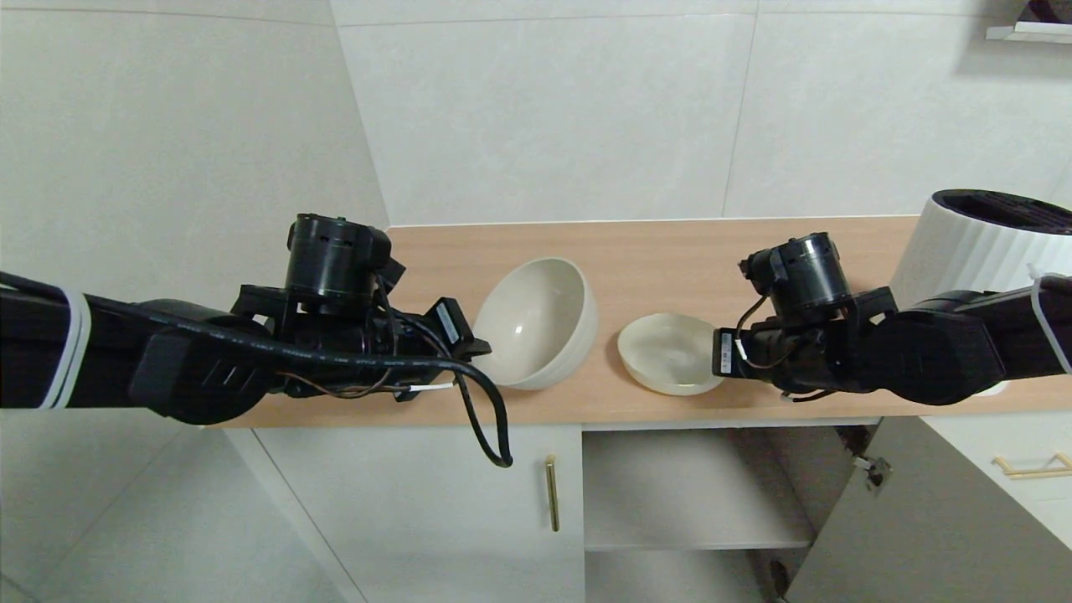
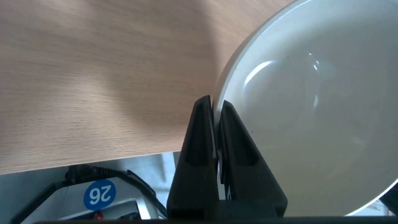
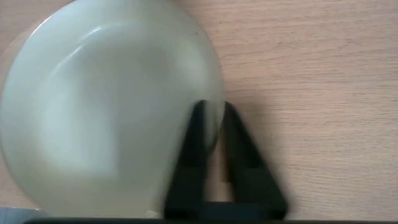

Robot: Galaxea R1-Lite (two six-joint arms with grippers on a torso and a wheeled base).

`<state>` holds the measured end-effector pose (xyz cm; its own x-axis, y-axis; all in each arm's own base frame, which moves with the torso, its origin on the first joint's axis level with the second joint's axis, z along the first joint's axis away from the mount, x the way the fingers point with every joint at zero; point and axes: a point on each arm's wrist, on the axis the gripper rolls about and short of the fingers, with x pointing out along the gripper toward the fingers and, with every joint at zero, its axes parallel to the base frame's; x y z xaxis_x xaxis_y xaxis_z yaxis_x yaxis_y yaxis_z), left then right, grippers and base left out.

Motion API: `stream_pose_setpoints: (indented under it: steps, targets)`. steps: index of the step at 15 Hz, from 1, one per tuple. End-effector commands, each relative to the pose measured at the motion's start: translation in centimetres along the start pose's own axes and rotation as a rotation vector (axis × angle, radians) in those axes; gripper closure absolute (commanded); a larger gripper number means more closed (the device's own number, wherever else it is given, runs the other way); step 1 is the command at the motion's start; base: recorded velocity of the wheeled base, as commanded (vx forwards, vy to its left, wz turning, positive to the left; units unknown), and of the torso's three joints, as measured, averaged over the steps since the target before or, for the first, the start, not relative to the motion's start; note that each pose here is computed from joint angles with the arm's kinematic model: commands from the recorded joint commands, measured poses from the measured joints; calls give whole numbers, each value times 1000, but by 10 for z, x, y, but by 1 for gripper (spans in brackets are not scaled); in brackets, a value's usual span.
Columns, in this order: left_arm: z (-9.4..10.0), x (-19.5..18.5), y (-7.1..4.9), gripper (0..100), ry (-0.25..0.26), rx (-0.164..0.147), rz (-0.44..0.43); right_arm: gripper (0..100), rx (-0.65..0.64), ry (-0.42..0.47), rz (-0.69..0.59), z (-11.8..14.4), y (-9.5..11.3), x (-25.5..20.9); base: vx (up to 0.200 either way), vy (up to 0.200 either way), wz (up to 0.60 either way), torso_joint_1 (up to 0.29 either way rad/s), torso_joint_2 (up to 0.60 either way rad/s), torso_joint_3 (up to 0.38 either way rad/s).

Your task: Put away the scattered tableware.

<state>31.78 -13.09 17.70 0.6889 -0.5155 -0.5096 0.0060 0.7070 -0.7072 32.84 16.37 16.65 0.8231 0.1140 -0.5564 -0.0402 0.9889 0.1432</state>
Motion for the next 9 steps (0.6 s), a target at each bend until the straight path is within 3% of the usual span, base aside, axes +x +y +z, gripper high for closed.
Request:
stream_pose_setpoints:
  steps: [1, 5, 7, 9]
  targets:
    - [0, -1, -1, 100, -3, 0, -1, 100, 2, -4, 2, 1, 0, -2, 0, 0, 0, 0, 0, 0]
    - [-1, -11, -3, 100, -10, 8, -11, 100, 7, -28, 33, 6, 0, -21, 0, 0, 0, 0, 0, 0]
    - [-4, -21, -5, 100, -14, 26, -19, 100, 0, -38, 57, 4, 2, -38, 0, 0, 0, 0, 0, 0]
    - [-15, -40, 0, 100, -8, 67, -14, 100, -18, -42, 95, -2, 4, -66, 0, 0, 0, 0, 0, 0]
